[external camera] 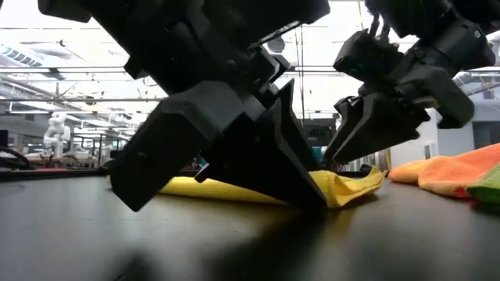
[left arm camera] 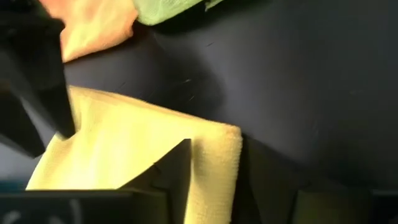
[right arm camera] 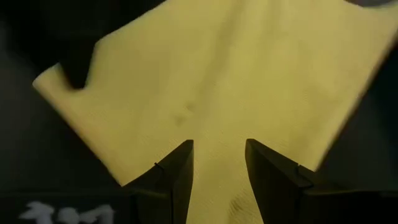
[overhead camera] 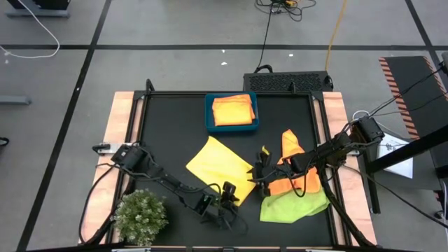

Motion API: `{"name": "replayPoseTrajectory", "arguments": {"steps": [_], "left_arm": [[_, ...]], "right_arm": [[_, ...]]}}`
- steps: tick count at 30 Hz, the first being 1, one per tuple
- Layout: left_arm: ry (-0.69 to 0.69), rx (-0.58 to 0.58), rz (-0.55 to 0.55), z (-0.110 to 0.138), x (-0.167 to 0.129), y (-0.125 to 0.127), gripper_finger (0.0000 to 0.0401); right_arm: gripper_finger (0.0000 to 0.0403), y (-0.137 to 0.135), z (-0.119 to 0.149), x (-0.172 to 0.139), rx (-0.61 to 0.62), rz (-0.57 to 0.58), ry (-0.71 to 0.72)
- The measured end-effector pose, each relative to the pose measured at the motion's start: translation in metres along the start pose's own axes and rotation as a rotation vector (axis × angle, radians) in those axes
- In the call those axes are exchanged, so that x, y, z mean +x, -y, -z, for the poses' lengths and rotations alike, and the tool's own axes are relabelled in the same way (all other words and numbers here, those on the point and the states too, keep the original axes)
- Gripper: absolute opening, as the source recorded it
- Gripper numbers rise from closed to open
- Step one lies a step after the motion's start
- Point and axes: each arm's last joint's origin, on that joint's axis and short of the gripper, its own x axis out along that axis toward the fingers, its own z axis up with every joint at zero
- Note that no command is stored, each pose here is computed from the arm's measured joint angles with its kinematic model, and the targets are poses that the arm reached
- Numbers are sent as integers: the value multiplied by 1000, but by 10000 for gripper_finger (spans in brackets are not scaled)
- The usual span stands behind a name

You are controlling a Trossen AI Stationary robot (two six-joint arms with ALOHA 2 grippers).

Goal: Fold microfiber towels
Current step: Fold the yellow microfiber towel

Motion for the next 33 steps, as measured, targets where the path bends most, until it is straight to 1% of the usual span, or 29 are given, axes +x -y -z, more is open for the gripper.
{"name": "replayPoseTrajectory", "arguments": {"steps": [2,4,7,10,11,15,18,22,24,28,33], "left_arm": [[-5,0,-5,1,1,0,118],[-14,-1,-9,2,2,-2,93],[-33,-30,-14,4,3,-4,56],[-42,-47,-17,5,4,-5,14],[-43,-47,-18,6,4,-5,9],[-44,-54,-17,5,1,-6,6],[-44,-76,-15,2,-5,-8,4],[-20,-91,-16,-4,-15,-13,4],[-11,-101,-17,-6,-17,-14,4],[-13,-110,-13,-6,-17,-14,3],[-16,-132,-13,-5,-17,-14,4]], "right_arm": [[139,-5,-1,-1,-97,-69,16],[139,-12,-4,-2,-165,-114,51],[139,-19,-8,-5,-222,-134,108],[139,-25,-7,-6,-290,-148,119],[139,-27,-6,-7,-312,-152,118],[139,-33,-2,-9,-431,-164,94],[139,-36,1,-10,-491,-162,76],[139,-34,9,-10,-563,-93,-3],[139,-31,13,-10,-589,-47,-49],[140,-23,21,-9,-618,3,-151],[140,-20,24,-10,-623,13,-201]]}}
